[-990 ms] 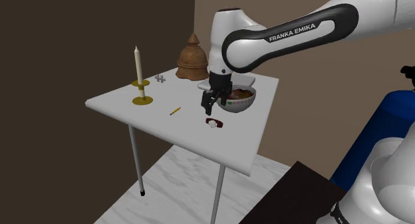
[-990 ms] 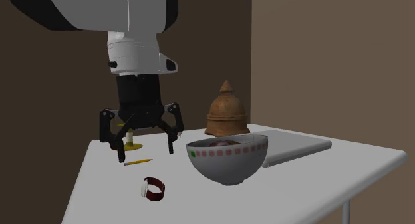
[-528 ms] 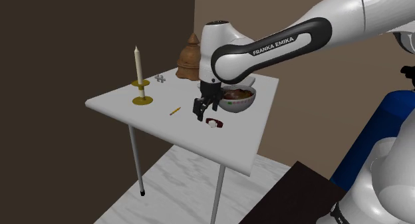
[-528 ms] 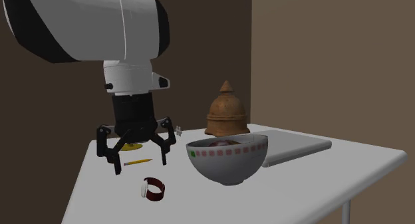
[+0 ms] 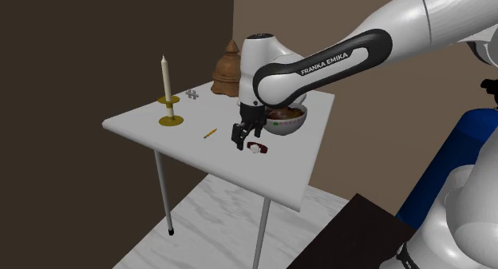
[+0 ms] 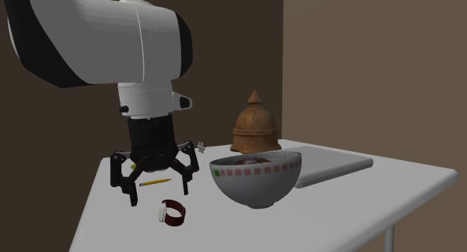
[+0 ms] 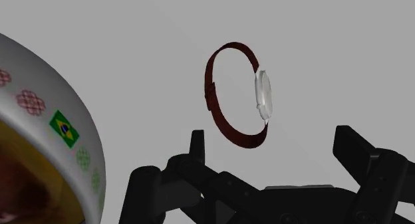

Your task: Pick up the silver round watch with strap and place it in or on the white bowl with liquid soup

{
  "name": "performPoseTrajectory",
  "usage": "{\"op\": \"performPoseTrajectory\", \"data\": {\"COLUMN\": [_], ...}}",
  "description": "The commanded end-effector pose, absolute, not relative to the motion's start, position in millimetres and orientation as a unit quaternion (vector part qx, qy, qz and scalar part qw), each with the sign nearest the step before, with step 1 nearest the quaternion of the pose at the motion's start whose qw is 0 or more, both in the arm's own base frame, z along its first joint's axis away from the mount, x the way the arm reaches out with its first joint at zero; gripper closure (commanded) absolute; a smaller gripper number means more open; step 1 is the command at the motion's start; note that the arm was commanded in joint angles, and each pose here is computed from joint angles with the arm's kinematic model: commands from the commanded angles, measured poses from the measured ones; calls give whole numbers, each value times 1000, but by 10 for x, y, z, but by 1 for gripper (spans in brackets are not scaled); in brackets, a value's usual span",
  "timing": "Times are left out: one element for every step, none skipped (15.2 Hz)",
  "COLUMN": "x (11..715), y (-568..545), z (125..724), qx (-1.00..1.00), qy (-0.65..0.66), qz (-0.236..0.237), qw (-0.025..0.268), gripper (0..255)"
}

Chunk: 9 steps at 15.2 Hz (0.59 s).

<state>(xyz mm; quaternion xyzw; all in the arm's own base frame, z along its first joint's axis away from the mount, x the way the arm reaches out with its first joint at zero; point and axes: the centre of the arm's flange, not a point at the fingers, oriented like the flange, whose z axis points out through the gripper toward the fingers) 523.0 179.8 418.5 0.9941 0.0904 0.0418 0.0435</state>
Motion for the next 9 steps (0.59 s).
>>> {"op": "performPoseTrajectory", "data": {"x": [5230,5230,5230,5230,5230,5230,5230,5230,5230], "y": [1798,1798,1798,1798,1798,1798,1798,1798,1798], "z": [4185,4185,4185,4185,4185,4185,4185,4185,4185], "qx": [994,994,994,994,994,994,994,994,994], "qy": [90,90,90,90,90,90,90,90,90], "qz": [42,42,42,42,42,42,42,42,42], "qw": [43,43,43,43,43,43,43,43,43], "gripper": [0,0,255,255,255,255,255,255,255]}}
